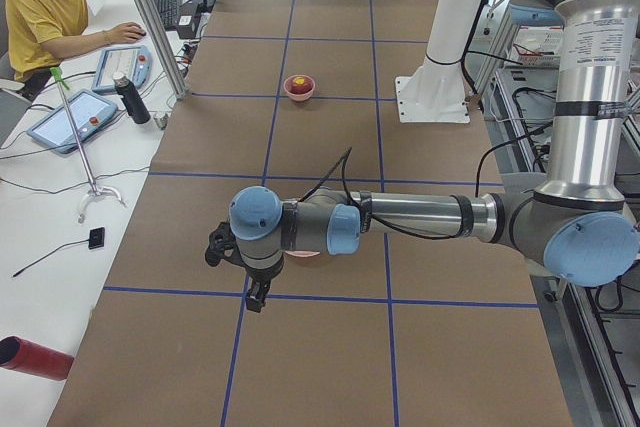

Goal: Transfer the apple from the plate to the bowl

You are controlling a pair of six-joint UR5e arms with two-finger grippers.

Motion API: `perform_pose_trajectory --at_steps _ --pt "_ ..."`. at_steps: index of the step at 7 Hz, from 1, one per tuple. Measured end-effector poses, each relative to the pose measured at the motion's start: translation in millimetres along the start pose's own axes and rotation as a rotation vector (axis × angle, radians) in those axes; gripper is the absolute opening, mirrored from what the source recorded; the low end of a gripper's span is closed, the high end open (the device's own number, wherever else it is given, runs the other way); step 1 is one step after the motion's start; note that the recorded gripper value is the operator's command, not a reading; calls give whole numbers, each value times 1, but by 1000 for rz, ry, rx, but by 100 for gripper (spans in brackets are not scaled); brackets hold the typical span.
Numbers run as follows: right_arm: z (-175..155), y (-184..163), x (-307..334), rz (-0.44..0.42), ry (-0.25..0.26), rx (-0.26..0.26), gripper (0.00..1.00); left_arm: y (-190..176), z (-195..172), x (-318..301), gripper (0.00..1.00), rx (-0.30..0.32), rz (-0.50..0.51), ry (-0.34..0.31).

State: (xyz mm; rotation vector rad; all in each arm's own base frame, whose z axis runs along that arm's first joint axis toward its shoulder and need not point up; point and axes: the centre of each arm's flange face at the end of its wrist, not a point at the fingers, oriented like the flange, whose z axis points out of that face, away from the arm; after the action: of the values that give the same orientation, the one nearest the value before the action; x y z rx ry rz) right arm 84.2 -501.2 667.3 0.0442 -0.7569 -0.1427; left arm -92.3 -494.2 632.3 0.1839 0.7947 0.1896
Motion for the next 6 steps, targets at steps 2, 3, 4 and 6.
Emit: perform_pose_trajectory --at_steps 2,3,4,6 --pt "0 0 0 1 -1 0 100 2 -1 2 98 4 4 0" --pt "0 0 0 2 -2 0 100 7 1 0 98 0 0 1" --pt "1 0 0 2 -3 -1 100 10 2 0 98 -2 -2 2" --pt "0 0 0 1 -3 0 100 11 3 0 98 -4 -3 2"
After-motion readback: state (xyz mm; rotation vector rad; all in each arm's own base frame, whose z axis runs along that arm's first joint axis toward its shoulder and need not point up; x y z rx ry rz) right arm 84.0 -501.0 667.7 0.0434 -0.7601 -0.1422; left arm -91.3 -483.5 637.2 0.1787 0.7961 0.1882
